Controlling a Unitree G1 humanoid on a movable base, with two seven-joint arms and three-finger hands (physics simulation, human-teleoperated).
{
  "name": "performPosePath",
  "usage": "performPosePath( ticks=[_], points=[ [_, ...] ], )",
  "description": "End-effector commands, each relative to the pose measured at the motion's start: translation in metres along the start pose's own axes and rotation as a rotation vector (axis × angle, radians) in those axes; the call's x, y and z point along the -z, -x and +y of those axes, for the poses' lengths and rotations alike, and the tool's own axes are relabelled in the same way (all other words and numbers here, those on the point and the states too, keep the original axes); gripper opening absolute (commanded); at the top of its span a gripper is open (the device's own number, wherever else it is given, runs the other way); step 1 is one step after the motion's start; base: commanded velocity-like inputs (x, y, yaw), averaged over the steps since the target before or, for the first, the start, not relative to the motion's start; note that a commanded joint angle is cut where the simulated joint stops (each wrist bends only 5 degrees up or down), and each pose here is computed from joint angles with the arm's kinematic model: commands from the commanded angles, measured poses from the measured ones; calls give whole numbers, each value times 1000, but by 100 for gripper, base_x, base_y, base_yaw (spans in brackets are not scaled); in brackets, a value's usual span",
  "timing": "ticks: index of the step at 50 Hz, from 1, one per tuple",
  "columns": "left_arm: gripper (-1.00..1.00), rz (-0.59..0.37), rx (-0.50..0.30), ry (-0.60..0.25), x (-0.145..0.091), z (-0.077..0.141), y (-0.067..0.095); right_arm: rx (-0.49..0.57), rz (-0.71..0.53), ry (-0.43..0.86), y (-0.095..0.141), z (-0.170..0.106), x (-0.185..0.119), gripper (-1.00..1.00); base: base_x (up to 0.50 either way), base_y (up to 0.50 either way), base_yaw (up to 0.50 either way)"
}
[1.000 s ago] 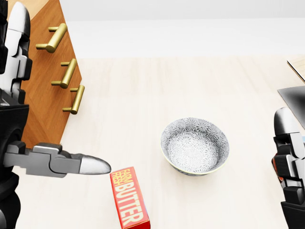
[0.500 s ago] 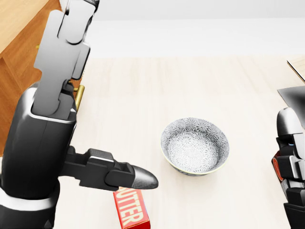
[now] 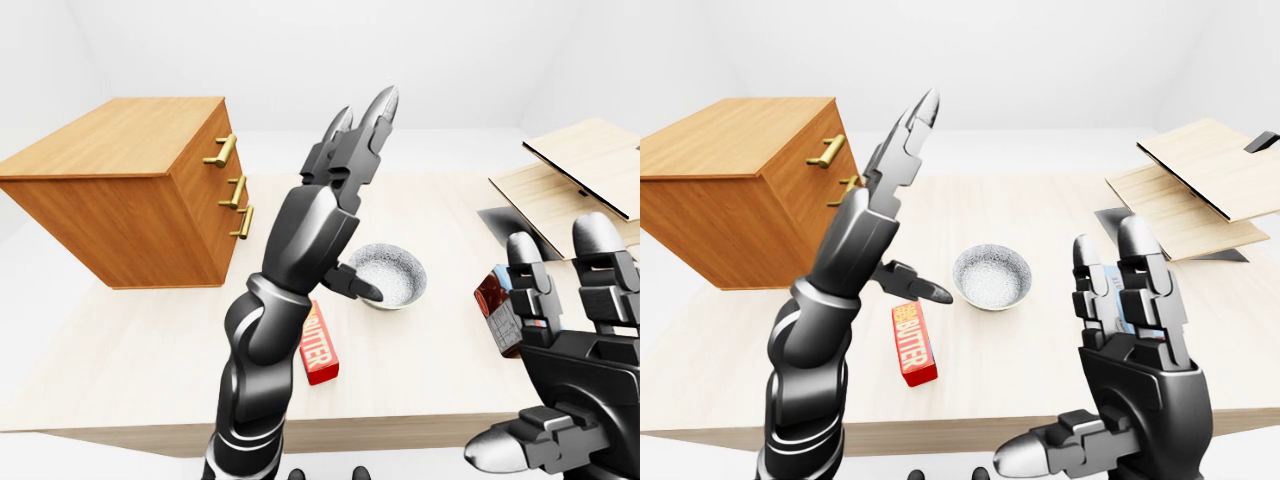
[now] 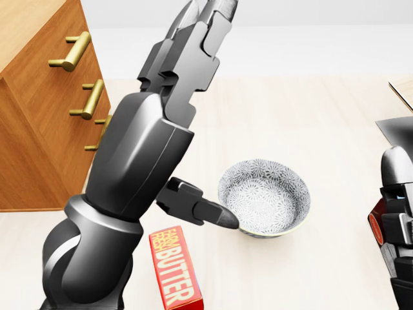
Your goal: Close the top drawer of the cabinet and put the bowl on top of it.
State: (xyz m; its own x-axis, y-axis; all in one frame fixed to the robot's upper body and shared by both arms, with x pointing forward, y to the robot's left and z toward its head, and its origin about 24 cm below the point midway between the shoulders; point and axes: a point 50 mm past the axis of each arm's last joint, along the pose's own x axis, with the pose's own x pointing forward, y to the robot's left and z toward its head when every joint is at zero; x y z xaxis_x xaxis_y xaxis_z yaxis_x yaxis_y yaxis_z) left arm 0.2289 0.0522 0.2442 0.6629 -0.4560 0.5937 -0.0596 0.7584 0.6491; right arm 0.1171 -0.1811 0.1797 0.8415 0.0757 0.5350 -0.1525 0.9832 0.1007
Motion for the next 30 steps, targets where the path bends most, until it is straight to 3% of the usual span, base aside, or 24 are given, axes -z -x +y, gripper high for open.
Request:
performPosePath(
  ticks=[1,16,30],
  points=[
    [100,53,41,-22,7,-15,-10,2,-4,-2,1,-1,-1,100,0,0,0],
    [100,122,116,-53,12,-41,-10,2,-8,-8,2,-3,-3,100,0,0,0],
    [100,225,252,-168,28,-63,-5,-3,-11,-11,3,-3,-4,100,0,0,0]
  ],
)
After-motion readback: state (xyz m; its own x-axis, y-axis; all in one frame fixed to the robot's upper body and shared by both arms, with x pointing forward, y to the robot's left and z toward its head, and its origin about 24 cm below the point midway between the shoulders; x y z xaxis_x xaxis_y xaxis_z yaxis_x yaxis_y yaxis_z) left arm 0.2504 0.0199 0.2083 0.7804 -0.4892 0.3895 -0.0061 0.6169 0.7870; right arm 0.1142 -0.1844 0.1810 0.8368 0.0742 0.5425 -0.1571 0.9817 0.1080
